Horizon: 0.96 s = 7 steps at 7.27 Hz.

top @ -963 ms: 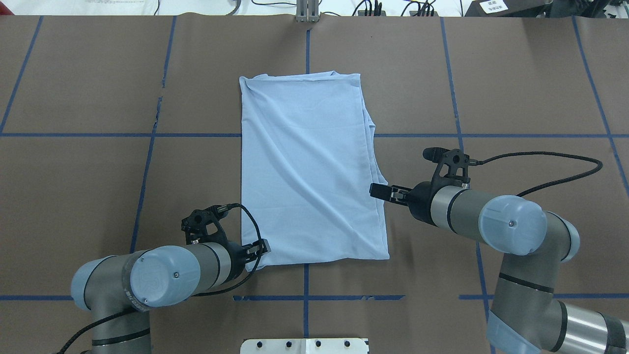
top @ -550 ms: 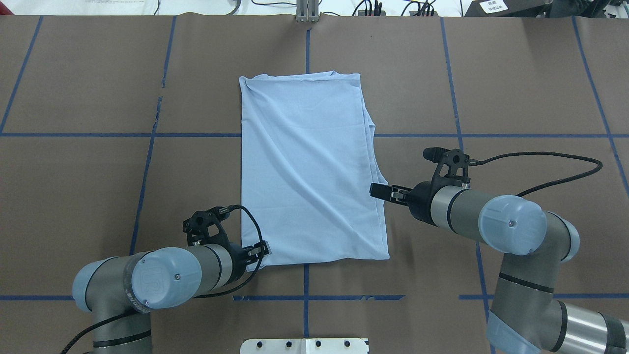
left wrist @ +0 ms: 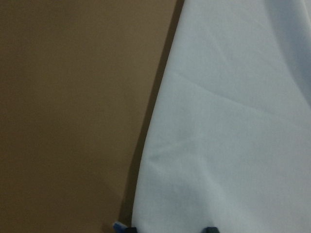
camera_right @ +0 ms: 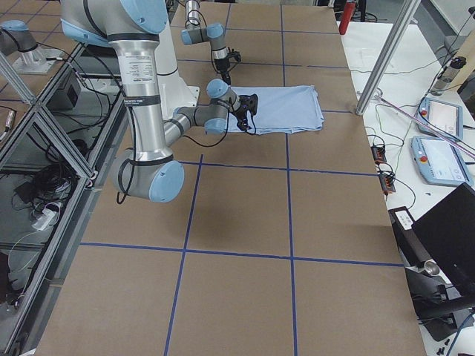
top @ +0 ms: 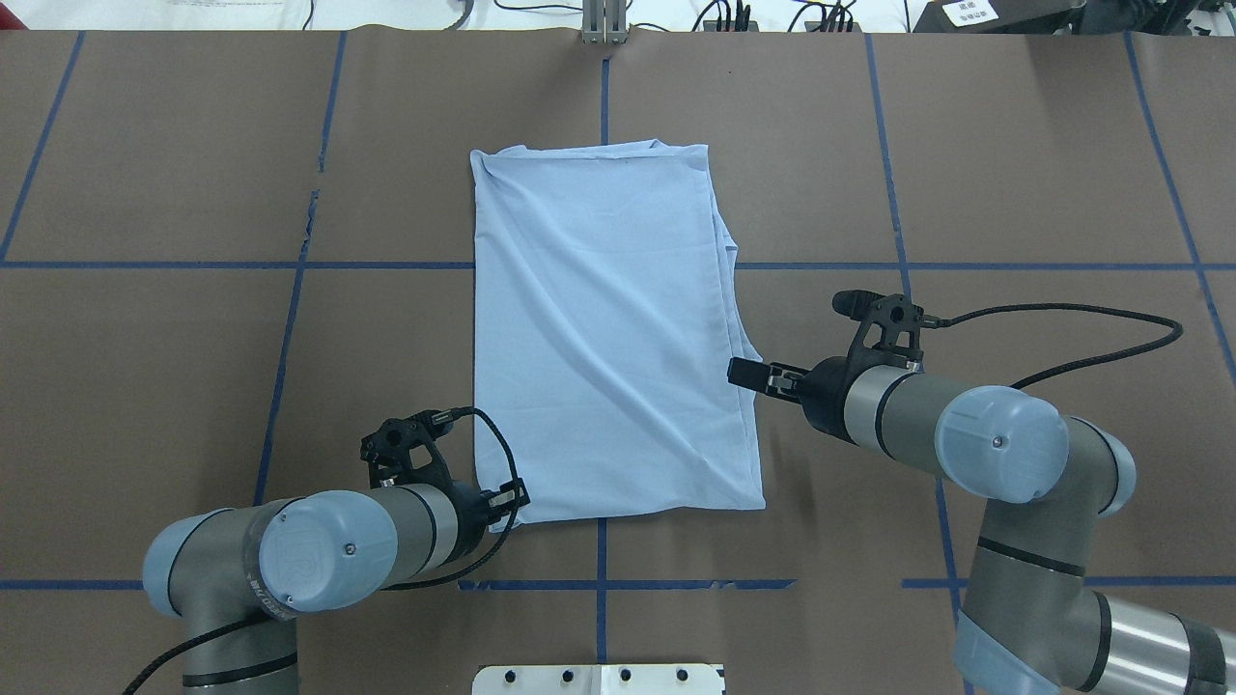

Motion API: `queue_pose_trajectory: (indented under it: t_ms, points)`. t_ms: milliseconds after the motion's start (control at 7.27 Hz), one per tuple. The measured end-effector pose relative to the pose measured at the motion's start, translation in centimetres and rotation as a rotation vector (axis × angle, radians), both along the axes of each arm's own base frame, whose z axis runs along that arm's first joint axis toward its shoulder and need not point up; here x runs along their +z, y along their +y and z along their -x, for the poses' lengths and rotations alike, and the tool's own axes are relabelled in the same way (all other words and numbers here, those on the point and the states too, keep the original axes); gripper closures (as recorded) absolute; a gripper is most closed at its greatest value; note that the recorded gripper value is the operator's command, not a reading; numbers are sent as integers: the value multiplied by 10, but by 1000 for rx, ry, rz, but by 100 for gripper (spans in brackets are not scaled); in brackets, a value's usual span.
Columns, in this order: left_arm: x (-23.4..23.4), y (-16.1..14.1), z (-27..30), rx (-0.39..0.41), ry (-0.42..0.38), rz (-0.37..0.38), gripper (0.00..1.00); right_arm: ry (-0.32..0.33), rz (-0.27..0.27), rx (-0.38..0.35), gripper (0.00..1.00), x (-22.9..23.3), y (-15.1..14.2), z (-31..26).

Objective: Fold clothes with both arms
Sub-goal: 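Lower the left gripper to the shirt's edge nearest the robot, then move the right gripper to the shirt's near corner beside the left gripper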

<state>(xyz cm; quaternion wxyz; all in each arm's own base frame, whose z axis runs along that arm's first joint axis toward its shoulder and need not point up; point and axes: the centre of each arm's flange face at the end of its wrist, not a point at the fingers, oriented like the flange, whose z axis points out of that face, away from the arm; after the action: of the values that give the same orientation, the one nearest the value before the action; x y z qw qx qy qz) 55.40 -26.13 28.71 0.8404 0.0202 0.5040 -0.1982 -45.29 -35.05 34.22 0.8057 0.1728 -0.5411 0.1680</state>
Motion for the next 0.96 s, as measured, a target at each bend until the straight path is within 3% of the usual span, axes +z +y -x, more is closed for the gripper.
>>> queue_pose_trajectory:
  t_ms: [138, 413, 550, 963]
  points:
    - [-2, 1, 0, 1, 4, -1, 100, -9, 52, 27, 5, -6, -1, 6]
    - [-7, 2, 2, 1, 15, -3, 100, 18, 245, 97, 12, -54, -3, 42]
    - [-10, 2, 2, 0, 21, -3, 100, 48, 328, 119, 23, -70, 5, 60]
    - [-14, 2, 2, -7, 29, -1, 100, 123, 519, 180, 16, -73, 33, 86]
